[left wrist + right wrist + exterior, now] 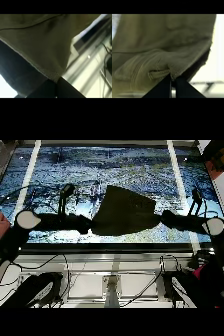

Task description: Fold the clothes and pants, and hang the long-sleeved shirts on hangers.

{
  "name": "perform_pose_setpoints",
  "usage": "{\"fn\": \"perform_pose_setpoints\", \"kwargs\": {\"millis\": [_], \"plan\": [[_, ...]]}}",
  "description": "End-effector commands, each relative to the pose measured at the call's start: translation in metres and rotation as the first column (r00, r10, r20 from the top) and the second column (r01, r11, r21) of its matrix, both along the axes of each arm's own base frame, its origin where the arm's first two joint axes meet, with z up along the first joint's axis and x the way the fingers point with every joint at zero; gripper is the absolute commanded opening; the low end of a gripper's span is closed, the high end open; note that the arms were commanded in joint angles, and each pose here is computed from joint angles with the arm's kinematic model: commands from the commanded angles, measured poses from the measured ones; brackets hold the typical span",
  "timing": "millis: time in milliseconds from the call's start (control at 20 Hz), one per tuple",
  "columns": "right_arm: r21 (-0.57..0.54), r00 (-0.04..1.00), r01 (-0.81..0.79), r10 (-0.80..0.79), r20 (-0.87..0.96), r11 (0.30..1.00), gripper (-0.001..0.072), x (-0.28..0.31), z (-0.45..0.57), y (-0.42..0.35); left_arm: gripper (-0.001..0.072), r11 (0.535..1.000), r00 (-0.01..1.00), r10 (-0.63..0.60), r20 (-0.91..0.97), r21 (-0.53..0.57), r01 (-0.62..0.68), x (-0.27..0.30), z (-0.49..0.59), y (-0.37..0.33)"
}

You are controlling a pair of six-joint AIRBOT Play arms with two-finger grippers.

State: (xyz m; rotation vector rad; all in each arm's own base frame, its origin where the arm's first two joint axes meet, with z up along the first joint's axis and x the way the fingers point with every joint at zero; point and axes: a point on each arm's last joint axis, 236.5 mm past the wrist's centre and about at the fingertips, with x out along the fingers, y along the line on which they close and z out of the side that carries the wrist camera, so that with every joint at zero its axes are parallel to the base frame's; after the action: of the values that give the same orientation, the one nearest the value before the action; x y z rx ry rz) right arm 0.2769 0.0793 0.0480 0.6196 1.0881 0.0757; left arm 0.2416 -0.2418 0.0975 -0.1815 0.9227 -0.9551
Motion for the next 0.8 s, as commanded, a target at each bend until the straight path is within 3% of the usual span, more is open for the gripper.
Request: {"fn": "perform_pose_setpoints", "kwargs": {"millis": [0,250,600,750], "plan": [[-0.045,0.985,0.013,-0.02,-0.173,0.999,0.0025,-0.058,-0.029,-0.01,0.0013,0.999,0.998,-0.029,-0.063,0.023,0.03,-0.038,-0.028,0.007],[-0.038,0.954,-0.081,0.066,-0.292,0.996,0.0025,-0.089,-0.038,-0.004,0.0012,0.998,0.993,-0.041,-0.111,0.037,0.045,-0.046,-0.042,0.008],[0.03,0.994,0.102,-0.103,0.035,0.994,0.0023,0.032,-0.006,-0.008,0.0011,0.984,0.981,0.172,0.093,-0.063,-0.167,0.071,0.032,-0.006],[0.087,0.978,0.186,-0.193,0.081,0.979,0.0023,0.091,-0.016,-0.012,0.0011,0.987,0.982,0.16,0.099,-0.045,-0.157,0.138,0.03,-0.028]]}}
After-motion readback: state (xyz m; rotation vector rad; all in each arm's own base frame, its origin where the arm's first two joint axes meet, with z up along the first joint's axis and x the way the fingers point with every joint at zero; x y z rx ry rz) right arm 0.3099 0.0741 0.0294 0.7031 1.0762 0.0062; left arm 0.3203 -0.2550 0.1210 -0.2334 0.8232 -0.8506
